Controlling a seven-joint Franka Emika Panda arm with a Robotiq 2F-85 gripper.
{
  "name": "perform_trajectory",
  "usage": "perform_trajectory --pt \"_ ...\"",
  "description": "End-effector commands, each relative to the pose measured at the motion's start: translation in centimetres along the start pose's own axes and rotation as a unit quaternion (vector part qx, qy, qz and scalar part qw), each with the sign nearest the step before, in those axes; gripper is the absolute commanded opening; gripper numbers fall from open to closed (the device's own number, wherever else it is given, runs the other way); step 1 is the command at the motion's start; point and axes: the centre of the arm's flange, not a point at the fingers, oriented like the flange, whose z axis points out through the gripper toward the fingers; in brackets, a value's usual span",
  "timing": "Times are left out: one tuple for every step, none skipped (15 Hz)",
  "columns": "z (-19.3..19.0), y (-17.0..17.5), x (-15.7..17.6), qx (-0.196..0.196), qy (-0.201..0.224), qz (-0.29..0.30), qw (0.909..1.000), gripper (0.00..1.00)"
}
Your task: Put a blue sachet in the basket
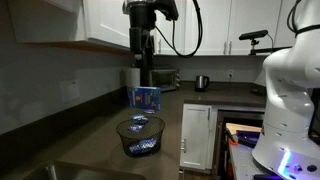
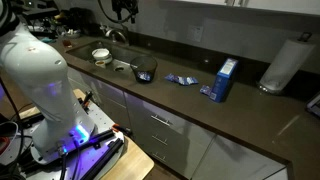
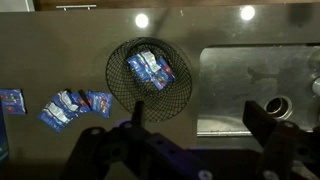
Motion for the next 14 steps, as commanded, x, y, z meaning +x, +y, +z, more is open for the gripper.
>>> perform_trajectory --pt "0.0 0.0 0.0 0.000 0.000 0.000 1.0000 1.00" --pt "0.0 0.0 0.0 0.000 0.000 0.000 1.0000 1.00" --pt "0.0 0.0 0.0 0.000 0.000 0.000 1.0000 1.00" --pt "0.0 0.0 0.0 0.000 0.000 0.000 1.0000 1.00" --pt "0.0 0.0 0.0 0.000 0.000 0.000 1.0000 1.00" --pt "0.0 0.0 0.0 0.000 0.000 0.000 1.0000 1.00" --pt "0.0 0.0 0.0 0.000 0.000 0.000 1.0000 1.00" --pt "0.3 0.7 1.1 -0.006 0.008 0.011 0.9999 1.00" --pt "0.4 1.6 2.1 -0.009 0.015 0.020 0.9996 1.00" --pt "0.3 2.9 3.4 -0.011 0.024 0.033 0.9991 1.00" --pt "0.3 4.0 4.4 -0.013 0.035 0.047 0.9982 1.00" --pt "0.3 5.6 5.7 -0.015 0.046 0.064 0.9968 1.00" --pt "0.5 7.0 6.7 -0.018 0.055 0.082 0.9950 1.00" --pt "0.6 8.8 7.7 -0.020 0.059 0.104 0.9926 1.00"
